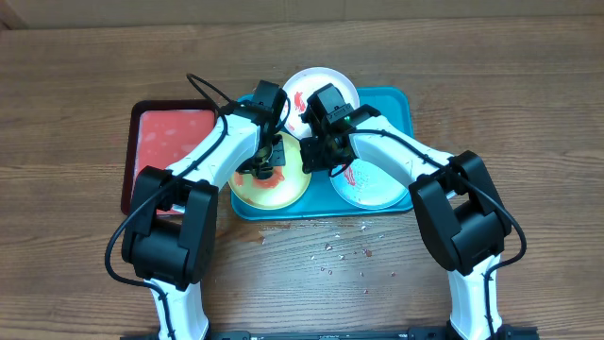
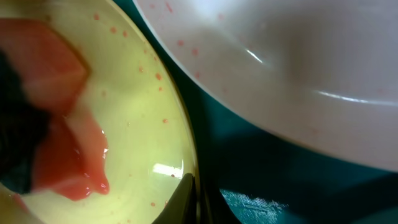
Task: Clean dirty plates on tray and stack at the side
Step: 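Hold the plate with right gripper and scrub it with the left sponge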
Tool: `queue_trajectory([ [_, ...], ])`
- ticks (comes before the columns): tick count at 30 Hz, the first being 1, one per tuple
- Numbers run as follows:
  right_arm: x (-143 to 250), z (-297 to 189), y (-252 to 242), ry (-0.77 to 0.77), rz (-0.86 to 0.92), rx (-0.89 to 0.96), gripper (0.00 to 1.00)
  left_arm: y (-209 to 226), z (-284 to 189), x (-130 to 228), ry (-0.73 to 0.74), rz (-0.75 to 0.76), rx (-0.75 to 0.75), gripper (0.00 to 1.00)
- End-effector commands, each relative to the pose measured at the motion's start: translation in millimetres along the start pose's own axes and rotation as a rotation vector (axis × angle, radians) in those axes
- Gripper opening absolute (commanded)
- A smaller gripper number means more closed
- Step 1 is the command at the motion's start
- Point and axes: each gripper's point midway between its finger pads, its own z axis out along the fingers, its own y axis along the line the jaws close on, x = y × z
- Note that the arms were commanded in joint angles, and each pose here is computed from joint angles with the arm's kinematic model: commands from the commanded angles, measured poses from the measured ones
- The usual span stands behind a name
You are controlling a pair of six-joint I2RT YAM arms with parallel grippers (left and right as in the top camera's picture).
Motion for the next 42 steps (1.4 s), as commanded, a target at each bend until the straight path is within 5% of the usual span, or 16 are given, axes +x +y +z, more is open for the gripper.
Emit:
queue_trajectory([
  [1,-4.0,-4.0,-28.3,0.005,0.035,0.102,0.04,52.7,5.2,-4.9,-0.034,-0.026,-0.242,0.04],
  [13,-9.0,-13.5,-35.4,-0.001,0.037,0.166,0.04,25.1,-51.0,-55.6,-0.124,-0.062,-0.115,0.04],
  [17,-9.9,-13.4,-35.2,-0.006,0.048,0.165,0.04,-9.1,-47.2,-40.5,-0.028,-0.055,0.079,0.04],
  [24,-11.7,-13.3,-34.5,-0.014,0.052,0.162,0.04,-31.9,-11.4,-2.7,0.054,-0.013,0.156,0.04],
  [31,-13.4,-13.3,-34.1,-0.020,0.055,0.160,0.04,-28.2,9.5,13.7,0.062,0.078,0.138,0.04],
  [42,-12.5,-13.2,-34.2,-0.017,0.055,0.161,0.04,48.9,0.3,-5.8,-0.023,-0.025,-0.233,0.04],
])
